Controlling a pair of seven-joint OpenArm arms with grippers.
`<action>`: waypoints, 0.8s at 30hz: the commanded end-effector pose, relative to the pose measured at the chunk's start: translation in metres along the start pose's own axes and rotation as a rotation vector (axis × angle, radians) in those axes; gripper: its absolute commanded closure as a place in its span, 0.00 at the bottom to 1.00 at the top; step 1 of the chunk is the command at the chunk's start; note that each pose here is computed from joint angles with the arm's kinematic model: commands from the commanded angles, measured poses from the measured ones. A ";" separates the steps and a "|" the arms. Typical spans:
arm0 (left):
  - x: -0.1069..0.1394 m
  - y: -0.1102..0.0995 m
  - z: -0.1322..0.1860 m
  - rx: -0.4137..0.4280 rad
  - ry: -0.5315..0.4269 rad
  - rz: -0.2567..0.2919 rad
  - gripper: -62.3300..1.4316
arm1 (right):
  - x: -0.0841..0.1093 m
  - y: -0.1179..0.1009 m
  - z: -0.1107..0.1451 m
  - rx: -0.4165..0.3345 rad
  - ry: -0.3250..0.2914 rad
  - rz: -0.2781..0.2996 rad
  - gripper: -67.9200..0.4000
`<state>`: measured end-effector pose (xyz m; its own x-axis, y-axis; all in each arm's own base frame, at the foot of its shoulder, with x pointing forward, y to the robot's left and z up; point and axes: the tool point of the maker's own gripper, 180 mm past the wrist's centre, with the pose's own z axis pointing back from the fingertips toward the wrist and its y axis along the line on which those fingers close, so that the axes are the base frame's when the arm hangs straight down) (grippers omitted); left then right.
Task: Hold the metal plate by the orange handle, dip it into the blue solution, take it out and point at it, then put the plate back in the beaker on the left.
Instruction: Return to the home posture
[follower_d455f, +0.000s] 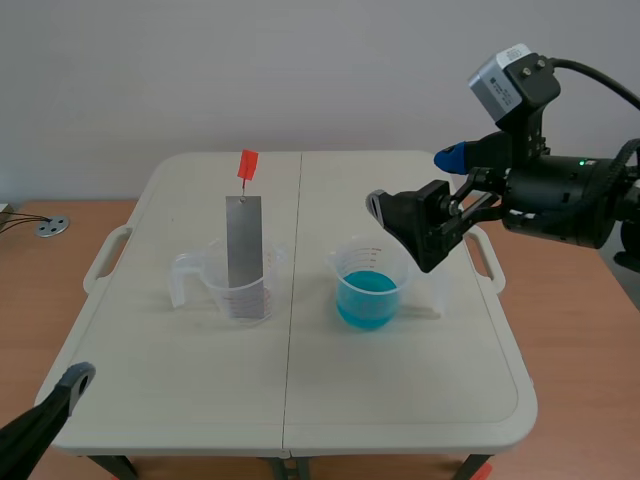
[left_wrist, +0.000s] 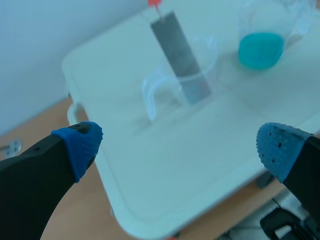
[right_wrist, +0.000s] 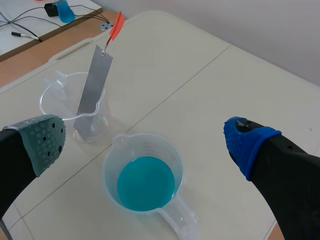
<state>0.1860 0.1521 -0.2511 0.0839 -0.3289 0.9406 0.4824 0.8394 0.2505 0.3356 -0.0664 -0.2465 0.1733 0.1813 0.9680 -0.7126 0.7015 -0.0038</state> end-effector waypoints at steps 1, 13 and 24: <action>0.012 -0.001 -0.003 -0.005 -0.044 0.004 0.00 | 0.011 -0.001 0.008 -0.004 -0.028 0.029 0.02; 0.055 -0.017 -0.029 -0.093 -0.201 -0.017 0.00 | -0.005 0.024 0.047 -0.018 0.019 0.029 0.02; 0.088 -0.023 -0.040 -0.120 -0.307 -0.032 0.00 | -0.024 0.029 0.072 -0.037 0.039 -0.009 0.02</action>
<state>0.2186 0.0915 -0.1908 -0.1740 -0.2212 0.9596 0.5776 0.7663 0.2814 0.2567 -0.0963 -0.2632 0.2461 0.2069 0.9469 -0.6867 0.7267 0.0197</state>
